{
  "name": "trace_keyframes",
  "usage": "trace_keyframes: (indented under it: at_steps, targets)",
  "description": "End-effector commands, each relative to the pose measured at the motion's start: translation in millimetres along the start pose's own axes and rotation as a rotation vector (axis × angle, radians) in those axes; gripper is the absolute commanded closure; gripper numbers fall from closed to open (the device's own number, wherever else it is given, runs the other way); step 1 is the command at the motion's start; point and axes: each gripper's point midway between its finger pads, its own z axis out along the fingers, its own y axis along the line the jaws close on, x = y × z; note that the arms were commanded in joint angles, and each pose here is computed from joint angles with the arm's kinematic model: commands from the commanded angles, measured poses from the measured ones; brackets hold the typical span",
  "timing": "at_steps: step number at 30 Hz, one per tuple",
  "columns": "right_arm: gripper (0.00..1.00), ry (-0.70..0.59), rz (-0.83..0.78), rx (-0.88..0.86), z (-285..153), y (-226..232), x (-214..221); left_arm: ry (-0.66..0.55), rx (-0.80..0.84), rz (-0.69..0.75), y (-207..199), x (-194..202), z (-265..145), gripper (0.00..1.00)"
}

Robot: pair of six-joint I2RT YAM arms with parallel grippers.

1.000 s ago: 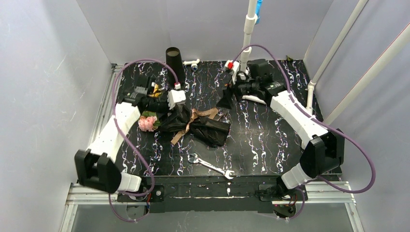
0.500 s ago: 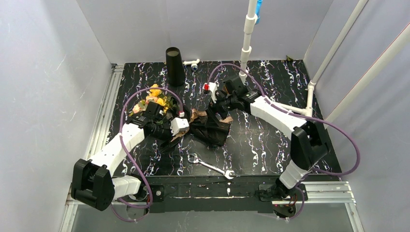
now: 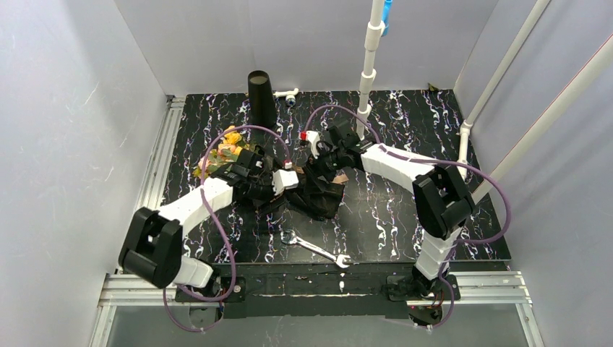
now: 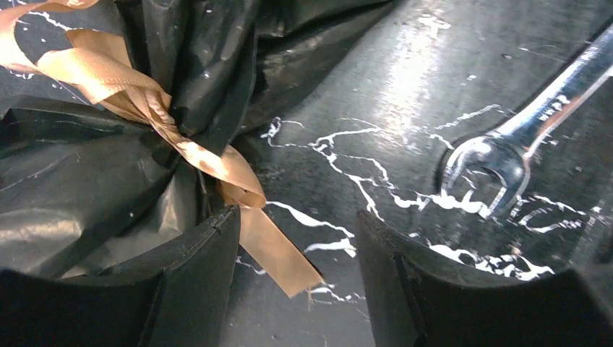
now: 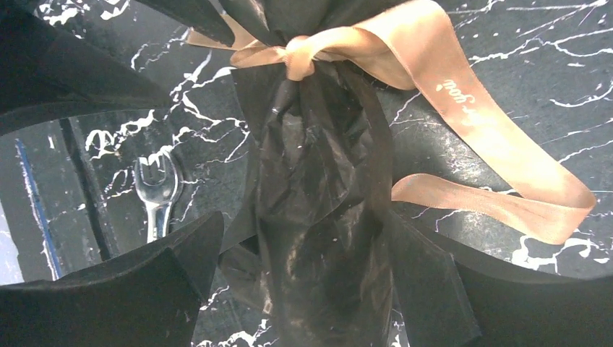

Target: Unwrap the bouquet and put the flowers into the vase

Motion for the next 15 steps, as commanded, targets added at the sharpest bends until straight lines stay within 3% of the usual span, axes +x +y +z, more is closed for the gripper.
trace_keyframes:
  at_steps: [1,9,15]
  targets:
    - [0.1,0.004,-0.016,-0.006,12.6,-6.1,5.9,-0.046,-0.069,0.014,27.3,-18.4,9.7,0.43]
    - [0.17,0.064,0.021,-0.022,28.4,-12.2,33.7,-0.003,-0.059,-0.01,36.8,-4.9,34.1,0.5]
    - [0.29,0.099,0.04,-0.027,34.2,-14.5,50.3,-0.009,-0.088,-0.073,42.0,-3.4,40.8,0.76]
